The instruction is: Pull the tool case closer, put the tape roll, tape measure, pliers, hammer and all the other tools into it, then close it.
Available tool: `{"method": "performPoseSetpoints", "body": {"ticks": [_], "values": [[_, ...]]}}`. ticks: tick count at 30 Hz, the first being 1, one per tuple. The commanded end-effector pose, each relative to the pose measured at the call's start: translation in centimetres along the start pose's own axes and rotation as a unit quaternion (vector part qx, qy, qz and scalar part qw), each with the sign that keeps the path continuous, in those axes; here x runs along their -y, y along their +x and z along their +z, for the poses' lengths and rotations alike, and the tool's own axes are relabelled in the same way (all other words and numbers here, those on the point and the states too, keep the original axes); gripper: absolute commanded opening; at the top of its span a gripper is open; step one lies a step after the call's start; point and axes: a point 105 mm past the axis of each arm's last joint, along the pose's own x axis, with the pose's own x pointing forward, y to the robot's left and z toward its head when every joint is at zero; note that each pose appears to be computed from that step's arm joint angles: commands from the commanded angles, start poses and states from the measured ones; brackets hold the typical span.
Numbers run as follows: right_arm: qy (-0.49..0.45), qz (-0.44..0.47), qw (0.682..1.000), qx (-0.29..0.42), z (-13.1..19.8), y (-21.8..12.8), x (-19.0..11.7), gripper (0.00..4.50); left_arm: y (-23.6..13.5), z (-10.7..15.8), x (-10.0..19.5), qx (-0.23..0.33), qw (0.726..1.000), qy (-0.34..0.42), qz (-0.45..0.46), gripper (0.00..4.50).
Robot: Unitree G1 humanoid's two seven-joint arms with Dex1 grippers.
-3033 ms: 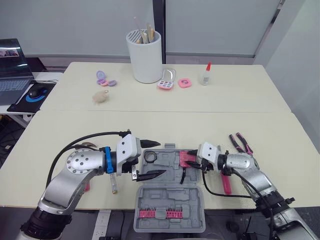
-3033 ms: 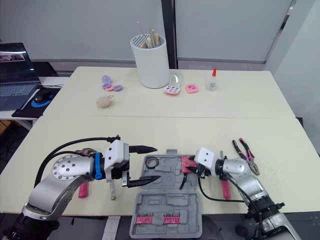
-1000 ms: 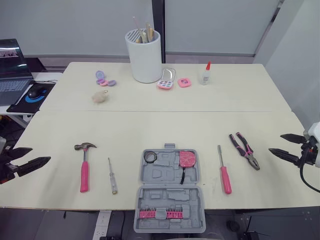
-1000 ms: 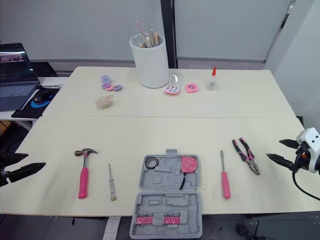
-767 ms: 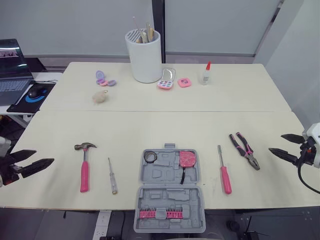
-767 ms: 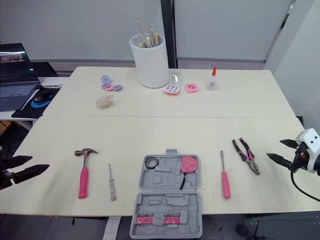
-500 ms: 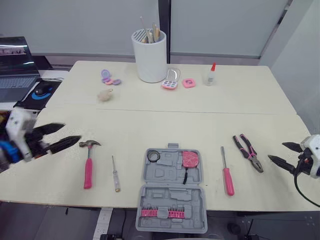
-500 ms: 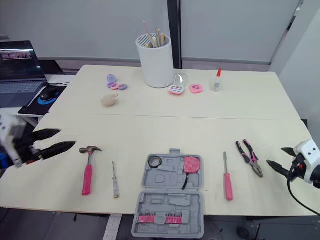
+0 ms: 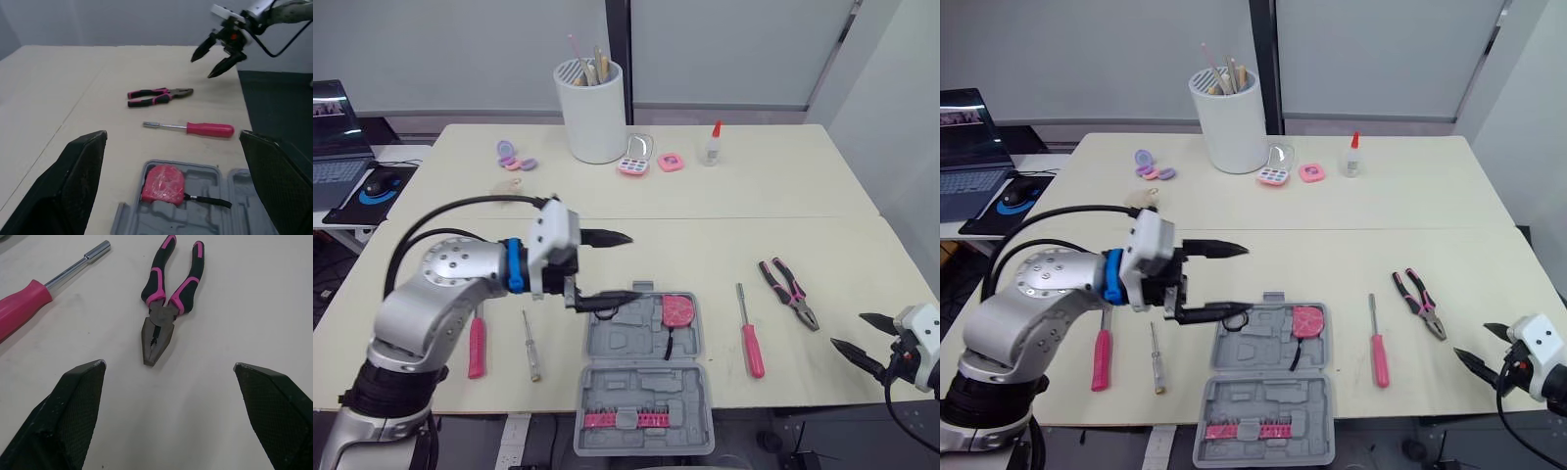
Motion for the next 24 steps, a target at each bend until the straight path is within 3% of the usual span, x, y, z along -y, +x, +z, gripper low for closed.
{"method": "performPoseSetpoints", "body": {"ticks": [1, 10, 22, 24], "values": [[-0.012, -0.007, 1.0, 0.011, 0.4, 1.6, 0.2, 4.45, 0.5, 0.6, 0.6, 0.008, 1.0, 0.029, -0.004, 4.5], [0.019, 0.001, 1.0, -0.015, -0.5, 6.0, 0.6, 4.45, 0.8, 0.1, 1.3, 0.001, 0.999, 0.032, 0.002, 4.5], [0.039, 0.002, 0.997, -0.061, -2.3, 7.8, 0.2, 4.45, 0.9, 0.7, 0.8, -0.002, 0.999, 0.036, 0.011, 4.5], [0.045, 0.002, 0.997, -0.058, -2.3, 7.8, 0.2, 4.07, 1.0, 0.8, 0.7, -0.002, 0.999, 0.036, 0.011, 4.5]]}}
